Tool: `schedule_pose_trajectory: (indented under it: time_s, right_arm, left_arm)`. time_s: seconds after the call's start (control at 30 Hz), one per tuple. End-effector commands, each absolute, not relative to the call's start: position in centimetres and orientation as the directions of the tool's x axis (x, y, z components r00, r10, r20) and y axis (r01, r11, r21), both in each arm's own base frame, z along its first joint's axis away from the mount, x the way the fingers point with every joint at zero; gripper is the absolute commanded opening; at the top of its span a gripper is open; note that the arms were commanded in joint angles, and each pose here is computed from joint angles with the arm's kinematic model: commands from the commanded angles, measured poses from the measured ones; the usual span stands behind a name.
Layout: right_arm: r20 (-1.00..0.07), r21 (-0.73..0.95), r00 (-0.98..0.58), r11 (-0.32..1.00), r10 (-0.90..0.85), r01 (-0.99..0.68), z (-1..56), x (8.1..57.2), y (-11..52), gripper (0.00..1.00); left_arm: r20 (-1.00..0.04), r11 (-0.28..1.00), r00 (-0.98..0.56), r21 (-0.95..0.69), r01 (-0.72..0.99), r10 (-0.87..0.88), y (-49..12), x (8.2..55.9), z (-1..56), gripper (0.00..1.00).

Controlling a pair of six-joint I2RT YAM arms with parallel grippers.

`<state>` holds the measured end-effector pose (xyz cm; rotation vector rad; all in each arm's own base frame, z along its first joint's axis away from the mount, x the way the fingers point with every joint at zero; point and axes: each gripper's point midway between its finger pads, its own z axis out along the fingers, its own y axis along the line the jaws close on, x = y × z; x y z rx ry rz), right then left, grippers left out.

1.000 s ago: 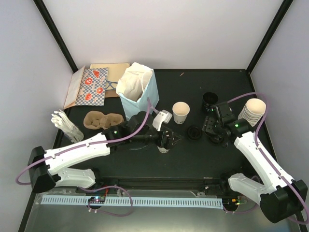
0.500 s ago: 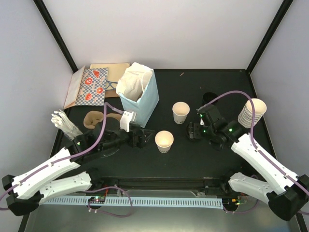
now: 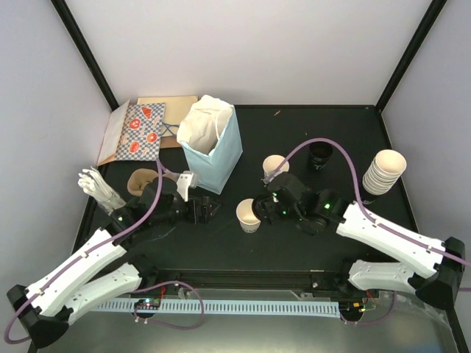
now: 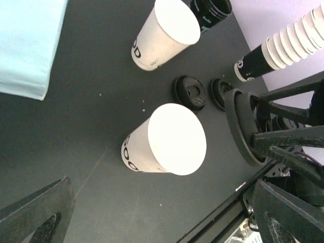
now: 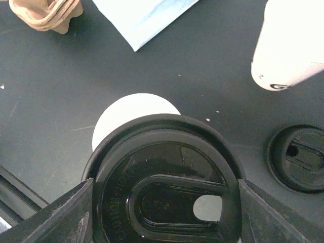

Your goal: Pack the takeout coffee

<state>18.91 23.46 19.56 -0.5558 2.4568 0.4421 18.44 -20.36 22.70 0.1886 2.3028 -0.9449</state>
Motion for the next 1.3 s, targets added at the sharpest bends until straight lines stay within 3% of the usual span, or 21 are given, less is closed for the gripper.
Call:
schedule_pose_trajectory:
  time_s: [0.0,0.37,0.87,1.03,1.27]
  right_arm:
    - [-0.647,0.129,-0.696,0.855,-0.312,-0.503,20.2,19.7,25.4,0.7]
    - [-0.642,0.043,-0.662,0.843,-0.388,-0.536,18.0,20.4,27.6,0.7]
    - [-0.644,0.035,-0.653,0.836,-0.4,-0.547,17.1,20.7,28.3,0.7]
    - [-0.63,0.011,-0.65,0.832,-0.425,-0.555,16.7,20.6,28.6,0.7]
    - [-0.616,-0.013,-0.649,0.829,-0.447,-0.559,16.2,20.5,28.9,0.7]
  left_arm:
    - [-0.574,0.672,-0.812,-0.645,0.365,-0.11,-21.3,18.1,22.8,0.98]
    - [-0.492,0.62,-0.858,-0.721,0.309,-0.146,-21.6,18.6,20.3,0.96]
    - [-0.478,0.641,-0.869,-0.708,0.296,-0.126,-21.8,19.0,18.0,0.98]
    - [-0.449,0.626,-0.887,-0.725,0.288,-0.112,-22.3,18.9,17.2,0.92]
    - [-0.41,0.613,-0.908,-0.74,0.278,-0.084,-23.1,19.0,16.4,0.73]
